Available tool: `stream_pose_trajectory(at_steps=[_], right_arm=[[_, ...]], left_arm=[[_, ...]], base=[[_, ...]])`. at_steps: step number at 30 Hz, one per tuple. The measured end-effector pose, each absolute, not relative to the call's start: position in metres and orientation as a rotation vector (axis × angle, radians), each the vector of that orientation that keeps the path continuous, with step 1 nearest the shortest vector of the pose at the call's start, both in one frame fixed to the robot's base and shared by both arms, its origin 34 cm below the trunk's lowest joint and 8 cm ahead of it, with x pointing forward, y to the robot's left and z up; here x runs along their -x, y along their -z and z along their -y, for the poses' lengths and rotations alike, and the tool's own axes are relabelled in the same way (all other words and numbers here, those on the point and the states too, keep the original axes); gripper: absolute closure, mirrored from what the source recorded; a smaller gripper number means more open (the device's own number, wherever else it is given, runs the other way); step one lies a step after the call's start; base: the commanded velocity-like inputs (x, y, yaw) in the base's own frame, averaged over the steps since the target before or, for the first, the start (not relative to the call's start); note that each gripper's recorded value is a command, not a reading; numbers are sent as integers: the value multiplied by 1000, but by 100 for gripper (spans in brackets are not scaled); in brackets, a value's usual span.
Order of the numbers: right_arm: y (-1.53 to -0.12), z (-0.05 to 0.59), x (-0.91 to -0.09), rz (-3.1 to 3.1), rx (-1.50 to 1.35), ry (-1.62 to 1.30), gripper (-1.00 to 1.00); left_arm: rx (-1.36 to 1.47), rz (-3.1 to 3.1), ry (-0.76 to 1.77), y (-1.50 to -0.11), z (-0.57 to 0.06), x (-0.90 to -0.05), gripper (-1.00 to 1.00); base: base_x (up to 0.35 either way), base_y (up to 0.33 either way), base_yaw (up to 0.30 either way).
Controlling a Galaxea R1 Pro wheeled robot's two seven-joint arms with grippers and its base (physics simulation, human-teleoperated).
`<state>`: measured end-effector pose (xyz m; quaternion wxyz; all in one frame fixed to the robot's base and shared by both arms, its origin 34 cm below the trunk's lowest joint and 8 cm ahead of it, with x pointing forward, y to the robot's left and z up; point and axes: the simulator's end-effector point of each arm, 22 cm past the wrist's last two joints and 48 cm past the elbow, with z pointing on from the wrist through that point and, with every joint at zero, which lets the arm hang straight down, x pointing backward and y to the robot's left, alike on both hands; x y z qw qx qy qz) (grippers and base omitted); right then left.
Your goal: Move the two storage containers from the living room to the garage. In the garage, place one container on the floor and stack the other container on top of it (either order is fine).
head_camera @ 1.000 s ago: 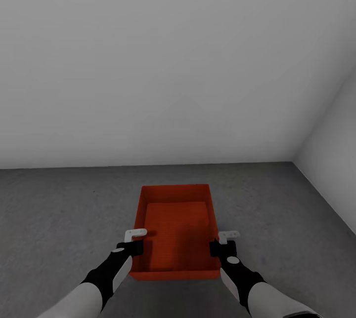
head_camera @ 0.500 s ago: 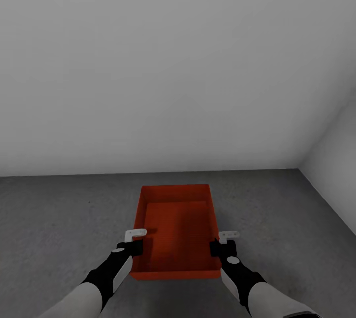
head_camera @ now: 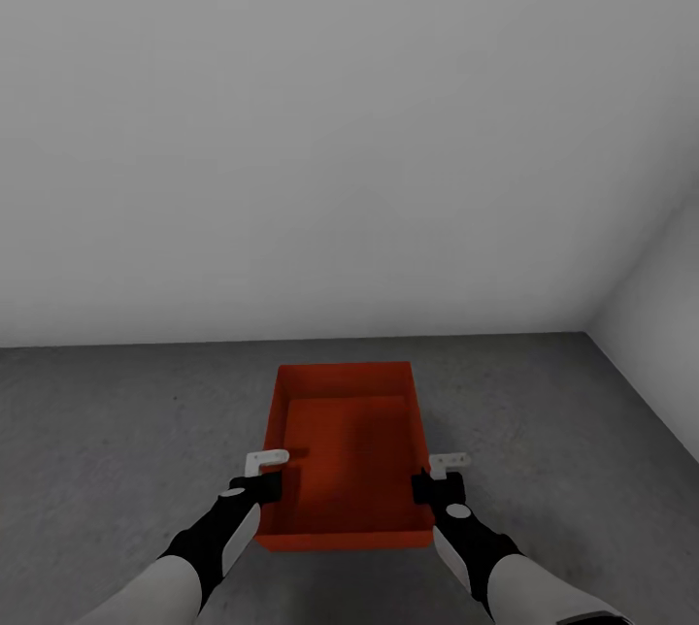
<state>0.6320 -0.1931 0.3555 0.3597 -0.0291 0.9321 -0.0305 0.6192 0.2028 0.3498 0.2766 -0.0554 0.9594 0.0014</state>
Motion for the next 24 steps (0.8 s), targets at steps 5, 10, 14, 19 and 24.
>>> stream_pose_trajectory(at_steps=[5,10,14,19,24], right_arm=[[-351,193,-630,-2405,74,79,100],[-340,193,-628,-2404,75,79,100],[-338,193,-628,-2404,74,79,100],[-332,193,-627,-2403,75,79,100],[-321,193,-624,-2403,75,79,100]], left_arm=[[148,-2578,-4,-345,-203,-618,100],[148,-2578,-4,-335,-203,-616,100],[148,-2577,-4,-333,-203,-615,100],[149,-2577,-4,-326,-203,-614,100],[148,-2576,-4,-315,-203,-612,100]], base=[[0,0,0],[0,0,0],[0,0,0],[0,0,0],[0,0,0]])
